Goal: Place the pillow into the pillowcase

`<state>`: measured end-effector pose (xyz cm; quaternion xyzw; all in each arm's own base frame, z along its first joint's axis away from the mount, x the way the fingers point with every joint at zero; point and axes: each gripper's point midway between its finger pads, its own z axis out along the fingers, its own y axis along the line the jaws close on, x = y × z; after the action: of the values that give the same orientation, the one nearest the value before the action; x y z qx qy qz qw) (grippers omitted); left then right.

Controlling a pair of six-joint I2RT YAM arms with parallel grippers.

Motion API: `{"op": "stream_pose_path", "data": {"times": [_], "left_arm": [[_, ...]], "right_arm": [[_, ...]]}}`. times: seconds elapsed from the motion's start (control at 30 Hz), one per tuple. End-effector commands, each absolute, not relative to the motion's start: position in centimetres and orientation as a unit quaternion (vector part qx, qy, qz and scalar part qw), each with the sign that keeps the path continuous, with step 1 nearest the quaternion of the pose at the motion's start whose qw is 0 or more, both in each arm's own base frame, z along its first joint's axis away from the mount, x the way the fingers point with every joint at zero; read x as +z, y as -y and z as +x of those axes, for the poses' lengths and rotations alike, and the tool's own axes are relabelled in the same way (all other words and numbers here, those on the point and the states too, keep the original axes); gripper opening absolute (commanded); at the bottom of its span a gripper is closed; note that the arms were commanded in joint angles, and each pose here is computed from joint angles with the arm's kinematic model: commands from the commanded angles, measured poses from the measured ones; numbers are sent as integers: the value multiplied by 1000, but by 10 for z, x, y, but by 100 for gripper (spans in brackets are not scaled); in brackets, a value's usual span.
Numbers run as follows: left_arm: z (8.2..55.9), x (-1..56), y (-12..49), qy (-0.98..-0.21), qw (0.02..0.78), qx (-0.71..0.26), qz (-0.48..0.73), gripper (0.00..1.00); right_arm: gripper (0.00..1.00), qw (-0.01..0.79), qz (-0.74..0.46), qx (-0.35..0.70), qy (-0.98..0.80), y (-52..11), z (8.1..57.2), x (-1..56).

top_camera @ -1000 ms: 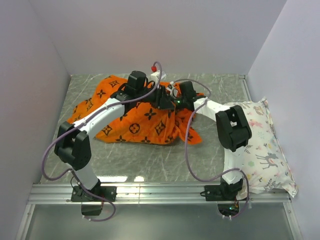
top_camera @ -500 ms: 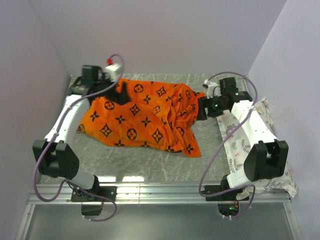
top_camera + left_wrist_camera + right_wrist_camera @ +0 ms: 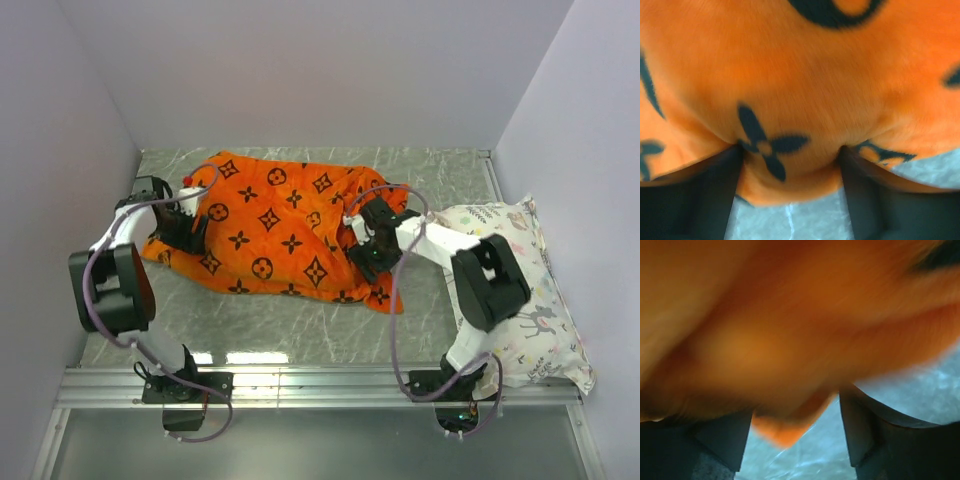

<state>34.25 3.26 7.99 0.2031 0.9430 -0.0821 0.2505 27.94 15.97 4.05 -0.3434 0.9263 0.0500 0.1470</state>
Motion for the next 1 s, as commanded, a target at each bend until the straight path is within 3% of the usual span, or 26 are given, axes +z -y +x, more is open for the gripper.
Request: {"op": "stream_pose_path", "data": {"times": [0.0, 0.07, 0.13, 0.23, 0.27, 0.37, 0.5, 0.97], "left_arm": [[364, 65, -37, -945, 243, -96, 198, 67], [380, 82, -39, -938, 271, -115, 184, 62], [390, 113, -51, -928, 310, -130, 160, 69], [377, 132, -67, -926, 312, -125, 172, 86], [370, 133, -78, -925, 312, -111, 188, 99], [335, 126, -103, -930, 293, -88, 204, 99], [311, 103, -133, -938, 273, -61, 206, 99], [370, 62, -141, -903, 308, -46, 297, 99]], "right_arm": [[71, 193, -267, -9, -944, -117, 344, 43], [71, 215, -244, -4, -946, -102, 356, 63], [72, 235, -228, -10, -945, -80, 360, 80], [76, 243, -259, -9, -935, -69, 333, 96], [77, 256, -279, -10, -926, -67, 323, 106], [80, 239, -317, -3, -918, -61, 279, 84], [80, 250, -341, -12, -906, -68, 268, 77], [80, 237, -385, -56, -890, -105, 294, 15]]}}
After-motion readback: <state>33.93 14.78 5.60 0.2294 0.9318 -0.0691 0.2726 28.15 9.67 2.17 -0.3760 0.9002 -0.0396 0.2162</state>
